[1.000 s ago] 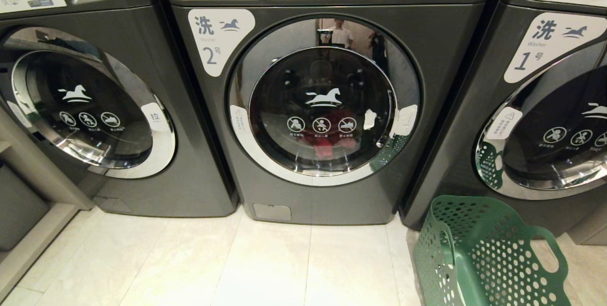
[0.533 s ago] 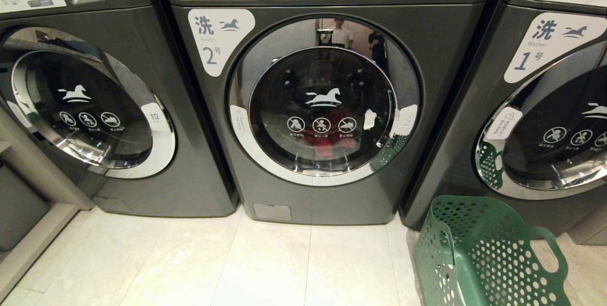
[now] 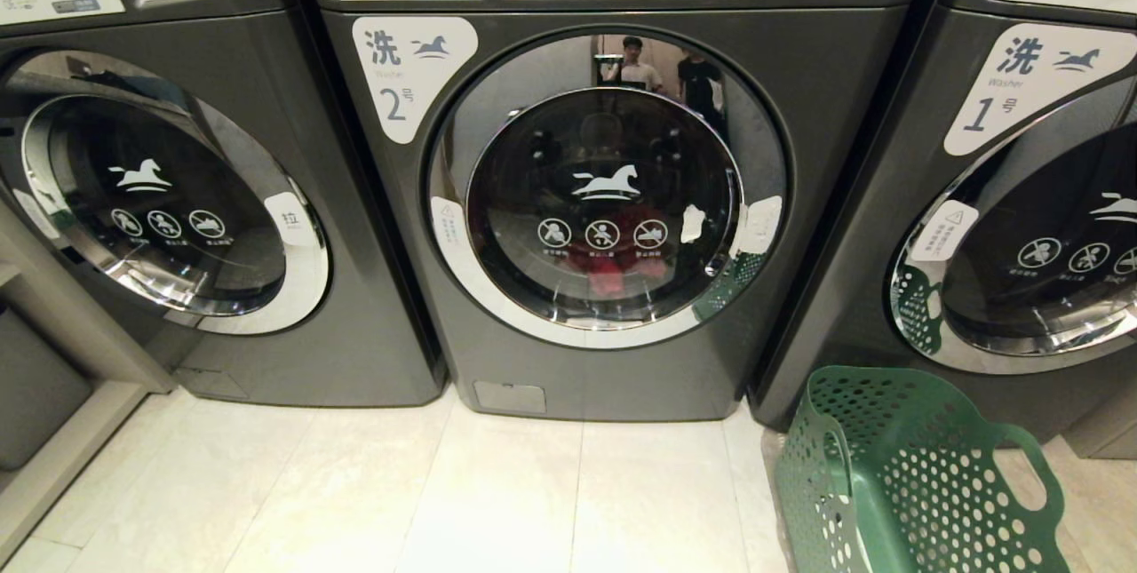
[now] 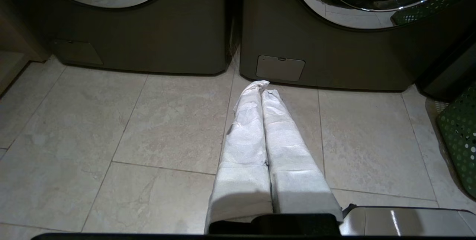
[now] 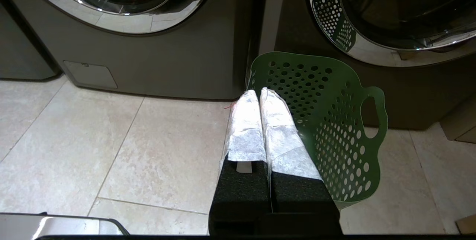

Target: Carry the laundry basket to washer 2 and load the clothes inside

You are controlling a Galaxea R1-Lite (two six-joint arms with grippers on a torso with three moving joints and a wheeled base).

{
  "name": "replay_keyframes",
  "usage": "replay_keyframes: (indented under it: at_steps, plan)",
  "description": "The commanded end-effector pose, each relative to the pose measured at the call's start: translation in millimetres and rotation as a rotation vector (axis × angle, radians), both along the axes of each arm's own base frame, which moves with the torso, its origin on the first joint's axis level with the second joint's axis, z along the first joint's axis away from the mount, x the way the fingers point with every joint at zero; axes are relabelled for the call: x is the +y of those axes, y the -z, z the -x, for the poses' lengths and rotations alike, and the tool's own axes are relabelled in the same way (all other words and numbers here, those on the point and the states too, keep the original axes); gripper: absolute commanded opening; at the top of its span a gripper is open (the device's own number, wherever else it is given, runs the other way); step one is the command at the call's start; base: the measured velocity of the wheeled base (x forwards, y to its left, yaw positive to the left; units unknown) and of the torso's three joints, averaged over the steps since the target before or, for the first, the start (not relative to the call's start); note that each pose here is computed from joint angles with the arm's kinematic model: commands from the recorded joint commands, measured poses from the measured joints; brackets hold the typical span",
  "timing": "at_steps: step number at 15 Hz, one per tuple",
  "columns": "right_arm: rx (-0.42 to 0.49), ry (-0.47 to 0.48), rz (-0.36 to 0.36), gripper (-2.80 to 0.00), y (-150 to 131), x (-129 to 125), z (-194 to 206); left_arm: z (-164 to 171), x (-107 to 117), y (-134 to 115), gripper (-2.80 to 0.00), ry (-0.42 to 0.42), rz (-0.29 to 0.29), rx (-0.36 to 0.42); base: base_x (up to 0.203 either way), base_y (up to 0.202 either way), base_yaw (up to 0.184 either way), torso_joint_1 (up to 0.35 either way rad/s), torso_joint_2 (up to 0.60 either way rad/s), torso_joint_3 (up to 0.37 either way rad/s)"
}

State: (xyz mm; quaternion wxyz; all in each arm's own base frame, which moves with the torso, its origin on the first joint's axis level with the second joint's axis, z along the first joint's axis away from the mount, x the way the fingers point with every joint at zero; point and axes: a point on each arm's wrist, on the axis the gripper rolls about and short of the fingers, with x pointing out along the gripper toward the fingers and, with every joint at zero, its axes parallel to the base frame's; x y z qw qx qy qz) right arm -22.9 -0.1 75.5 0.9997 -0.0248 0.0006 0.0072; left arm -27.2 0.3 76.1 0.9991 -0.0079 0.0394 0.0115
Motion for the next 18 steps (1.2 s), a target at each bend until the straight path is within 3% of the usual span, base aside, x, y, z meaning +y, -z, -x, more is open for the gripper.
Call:
replay_keyframes:
  at_steps: [1,18]
  plan:
    - [0.001,-0.004,0.01,-2.8,0.3,0.1,-0.1,0.0,0.0,0.0,-2.8,-0.003,0.014,0.0,0.0,0.0,0.0,0.0,0.0,0.0]
    - [0.002,-0.001,0.003,-2.8,0.4,0.0,-0.1,0.0,0.0,0.1,-2.8,-0.003,0.014,0.0,0.0,0.0,0.0,0.0,0.0,0.0]
